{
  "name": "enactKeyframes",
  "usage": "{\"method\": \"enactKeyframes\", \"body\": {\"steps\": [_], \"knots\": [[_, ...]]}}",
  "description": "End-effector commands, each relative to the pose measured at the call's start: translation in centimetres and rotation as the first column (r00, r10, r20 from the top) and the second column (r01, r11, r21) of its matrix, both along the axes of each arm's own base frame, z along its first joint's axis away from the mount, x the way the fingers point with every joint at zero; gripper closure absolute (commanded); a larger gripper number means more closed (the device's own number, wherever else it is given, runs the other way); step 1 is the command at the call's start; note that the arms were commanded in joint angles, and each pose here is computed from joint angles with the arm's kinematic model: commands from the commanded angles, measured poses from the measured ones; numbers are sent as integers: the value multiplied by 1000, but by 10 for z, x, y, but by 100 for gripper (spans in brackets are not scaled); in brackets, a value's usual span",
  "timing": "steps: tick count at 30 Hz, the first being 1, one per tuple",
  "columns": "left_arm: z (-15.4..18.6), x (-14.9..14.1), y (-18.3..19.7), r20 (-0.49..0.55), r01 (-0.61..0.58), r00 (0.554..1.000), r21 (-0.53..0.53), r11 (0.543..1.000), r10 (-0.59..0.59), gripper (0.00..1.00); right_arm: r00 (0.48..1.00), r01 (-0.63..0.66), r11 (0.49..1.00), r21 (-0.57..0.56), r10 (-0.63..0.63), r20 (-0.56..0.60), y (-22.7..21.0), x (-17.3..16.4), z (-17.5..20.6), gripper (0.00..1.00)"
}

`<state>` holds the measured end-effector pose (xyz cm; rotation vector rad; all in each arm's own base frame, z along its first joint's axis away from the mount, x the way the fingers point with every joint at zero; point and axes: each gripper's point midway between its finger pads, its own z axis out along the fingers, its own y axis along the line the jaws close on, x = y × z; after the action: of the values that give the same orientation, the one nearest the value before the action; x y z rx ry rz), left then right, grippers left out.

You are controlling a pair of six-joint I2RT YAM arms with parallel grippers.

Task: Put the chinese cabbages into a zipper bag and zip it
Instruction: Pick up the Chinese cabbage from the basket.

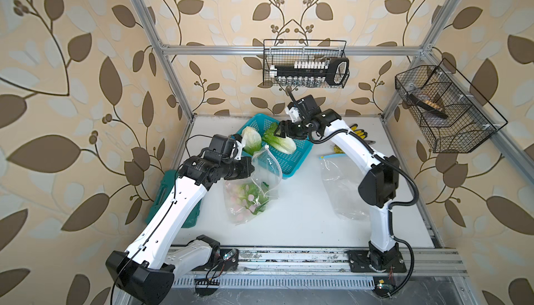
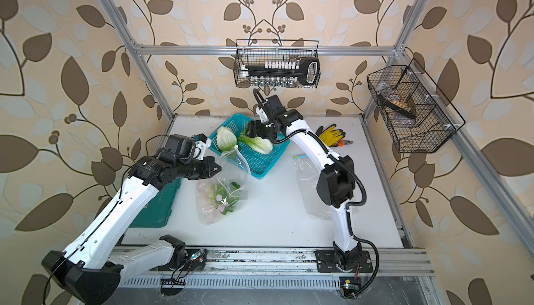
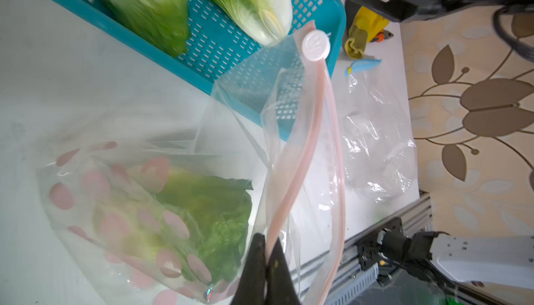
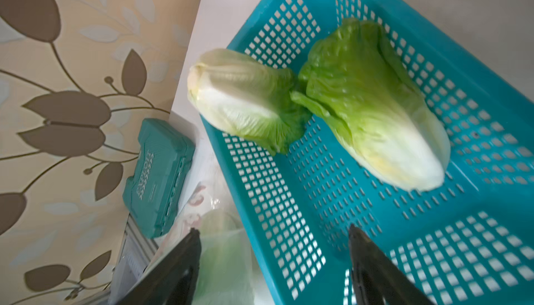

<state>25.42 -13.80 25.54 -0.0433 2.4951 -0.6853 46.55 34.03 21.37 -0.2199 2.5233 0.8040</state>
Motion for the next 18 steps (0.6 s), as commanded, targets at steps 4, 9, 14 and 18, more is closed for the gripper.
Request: {"method": "enactKeyframes", "body": {"steps": [4,9,14,18], "knots": [[9,-10,56,89,-212,976,131,969,201,100,991,110,976,-187,-92,102,7,36,-46,15],[11,-9,48,97,-183,980,92,979,174,100,960,95,830,-550,71,272,-15,38,-63,0],[6,-1,32,64,-130,990,48,990,127,100,924,74,700,-710,219,313,-15,52,-85,0],[12,1,25,59,-98,994,30,995,96,100,933,13,657,-754,262,244,-12,63,-124,0]]}}
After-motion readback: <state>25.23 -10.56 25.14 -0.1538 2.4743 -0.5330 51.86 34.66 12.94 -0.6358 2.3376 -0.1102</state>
